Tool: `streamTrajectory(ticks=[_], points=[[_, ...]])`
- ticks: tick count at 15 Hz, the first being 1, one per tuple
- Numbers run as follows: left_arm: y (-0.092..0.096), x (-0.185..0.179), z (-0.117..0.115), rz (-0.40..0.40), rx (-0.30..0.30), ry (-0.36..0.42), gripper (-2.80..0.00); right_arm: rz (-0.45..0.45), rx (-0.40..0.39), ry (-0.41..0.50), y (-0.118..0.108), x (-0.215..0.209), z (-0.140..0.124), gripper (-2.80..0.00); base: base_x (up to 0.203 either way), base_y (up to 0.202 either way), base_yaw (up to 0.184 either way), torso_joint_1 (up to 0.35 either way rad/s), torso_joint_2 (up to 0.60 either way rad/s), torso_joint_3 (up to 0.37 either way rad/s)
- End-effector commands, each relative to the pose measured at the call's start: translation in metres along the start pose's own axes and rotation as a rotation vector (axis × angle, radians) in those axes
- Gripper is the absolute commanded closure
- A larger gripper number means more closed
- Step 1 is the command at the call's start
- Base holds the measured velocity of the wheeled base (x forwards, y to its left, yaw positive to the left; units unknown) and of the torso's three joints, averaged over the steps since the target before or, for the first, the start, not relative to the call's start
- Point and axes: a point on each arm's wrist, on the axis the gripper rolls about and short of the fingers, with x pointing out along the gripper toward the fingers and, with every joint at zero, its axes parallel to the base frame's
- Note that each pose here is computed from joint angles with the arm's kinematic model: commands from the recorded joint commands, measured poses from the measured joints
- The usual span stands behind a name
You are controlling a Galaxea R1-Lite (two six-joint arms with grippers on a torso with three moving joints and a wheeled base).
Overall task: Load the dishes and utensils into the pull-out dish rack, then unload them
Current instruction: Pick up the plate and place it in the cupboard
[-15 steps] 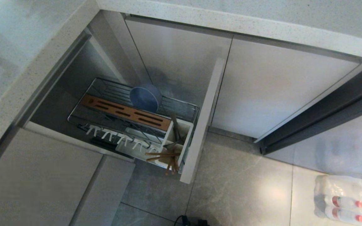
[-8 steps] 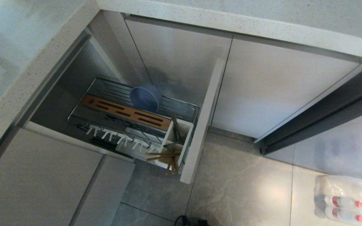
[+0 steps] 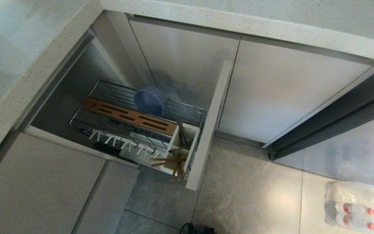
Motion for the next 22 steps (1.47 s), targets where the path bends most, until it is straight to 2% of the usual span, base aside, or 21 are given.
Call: streamTrajectory(ticks=[1, 6, 8, 11, 12, 13, 16, 17, 19, 22], points=[[0.001, -0.002, 0.001, 0.003, -0.005, -0.005, 0.0, 0.0, 0.0, 0.001, 0.0, 0.0, 0.0, 0.0, 0.0, 0.0, 0.0, 0.0, 0.0, 0.0], [0.008, -0.018, 0.003, -0.005, 0.015, -0.021, 0.0, 0.0, 0.0, 0.001, 0.0, 0.0, 0.0, 0.0, 0.0, 0.0, 0.0, 0.0, 0.0, 0.0], [0.014, -0.027, 0.002, -0.006, 0.069, -0.03, 0.0, 0.0, 0.0, 0.001, 0.0, 0.0, 0.0, 0.0, 0.0, 0.0, 0.0, 0.0, 0.0, 0.0], [0.025, -0.057, 0.014, -0.028, 0.078, -0.102, 0.0, 0.0, 0.0, 0.001, 0.0, 0.0, 0.0, 0.0, 0.0, 0.0, 0.0, 0.0, 0.0, 0.0], [0.027, -0.068, 0.02, -0.045, 0.065, -0.141, 0.0, 0.0, 0.0, 0.001, 0.0, 0.0, 0.0, 0.0, 0.0, 0.0, 0.0, 0.0, 0.0, 0.0], [0.027, -0.076, 0.027, -0.079, 0.028, -0.211, 0.0, 0.0, 0.0, 0.001, 0.0, 0.0, 0.0, 0.0, 0.0, 0.0, 0.0, 0.0, 0.0, 0.0], [0.03, -0.101, 0.047, -0.169, -0.108, -0.414, 0.0, 0.0, 0.0, 0.001, 0.0, 0.0, 0.0, 0.0, 0.0, 0.0, 0.0, 0.0, 0.0, 0.0], [0.03, -0.11, 0.049, -0.207, -0.125, -0.435, 0.0, 0.0, 0.0, 0.001, 0.0, 0.0, 0.0, 0.0, 0.0, 0.0, 0.0, 0.0, 0.0, 0.0], [0.031, -0.126, 0.051, -0.265, -0.124, -0.44, 0.0, 0.0, 0.0, 0.001, 0.0, 0.0, 0.0, 0.0, 0.0, 0.0, 0.0, 0.0, 0.0, 0.0], [0.032, -0.143, 0.054, -0.363, -0.189, -0.485, 0.0, 0.0, 0.0, 0.001, 0.0, 0.0, 0.0, 0.0, 0.0, 0.0, 0.0, 0.0, 0.0, 0.0]])
